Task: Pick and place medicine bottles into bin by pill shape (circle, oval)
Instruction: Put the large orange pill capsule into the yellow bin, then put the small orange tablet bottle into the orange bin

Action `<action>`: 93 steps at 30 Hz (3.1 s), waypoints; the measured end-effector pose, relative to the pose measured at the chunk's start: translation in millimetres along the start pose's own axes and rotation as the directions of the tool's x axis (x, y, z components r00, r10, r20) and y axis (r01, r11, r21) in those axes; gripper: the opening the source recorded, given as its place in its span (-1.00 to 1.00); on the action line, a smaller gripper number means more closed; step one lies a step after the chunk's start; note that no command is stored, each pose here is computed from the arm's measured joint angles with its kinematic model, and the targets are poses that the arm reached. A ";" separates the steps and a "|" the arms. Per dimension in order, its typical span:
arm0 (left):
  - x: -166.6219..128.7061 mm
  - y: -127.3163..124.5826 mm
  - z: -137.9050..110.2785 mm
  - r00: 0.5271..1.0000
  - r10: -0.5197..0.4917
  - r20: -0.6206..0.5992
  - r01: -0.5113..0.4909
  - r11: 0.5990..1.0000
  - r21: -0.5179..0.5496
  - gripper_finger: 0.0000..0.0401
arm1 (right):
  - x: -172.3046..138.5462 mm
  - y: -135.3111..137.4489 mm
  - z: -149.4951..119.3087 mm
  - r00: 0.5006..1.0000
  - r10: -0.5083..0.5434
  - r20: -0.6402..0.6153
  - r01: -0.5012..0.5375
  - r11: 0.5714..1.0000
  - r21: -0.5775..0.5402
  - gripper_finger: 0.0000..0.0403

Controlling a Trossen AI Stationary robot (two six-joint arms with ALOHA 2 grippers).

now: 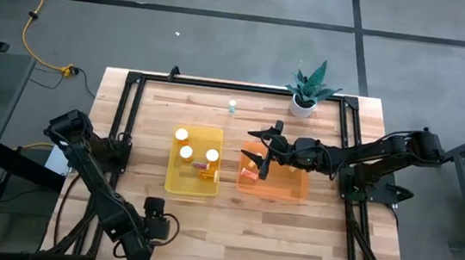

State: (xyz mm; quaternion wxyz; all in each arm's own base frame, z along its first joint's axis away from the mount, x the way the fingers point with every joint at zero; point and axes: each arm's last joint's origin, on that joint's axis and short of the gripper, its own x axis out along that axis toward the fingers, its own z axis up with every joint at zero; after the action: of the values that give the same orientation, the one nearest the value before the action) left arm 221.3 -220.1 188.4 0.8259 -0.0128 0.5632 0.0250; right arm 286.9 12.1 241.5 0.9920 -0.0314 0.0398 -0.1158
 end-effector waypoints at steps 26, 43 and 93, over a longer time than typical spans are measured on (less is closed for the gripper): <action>8.6 3.9 2.0 0.997 -0.013 -0.074 0.011 1.000 -0.024 0.26 | 0.0 0.0 -0.3 1.000 0.000 -0.003 0.000 1.000 -0.001 0.42; -49.9 32.3 27.5 0.991 0.125 0.036 -0.129 0.984 0.124 -0.01 | 0.0 0.0 -0.3 1.000 0.000 -0.003 0.000 1.000 0.000 0.42; -33.4 205.6 69.3 0.973 0.191 -0.132 -0.199 0.979 -0.046 0.47 | 0.0 0.0 -3.5 0.999 0.001 -0.035 0.000 1.000 0.012 0.42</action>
State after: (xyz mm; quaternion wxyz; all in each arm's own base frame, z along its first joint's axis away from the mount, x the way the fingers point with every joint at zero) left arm 262.1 -12.3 246.3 0.7811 0.0167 0.6122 0.1217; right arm 286.6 12.0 238.1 0.9913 -0.0235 0.0565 -0.1163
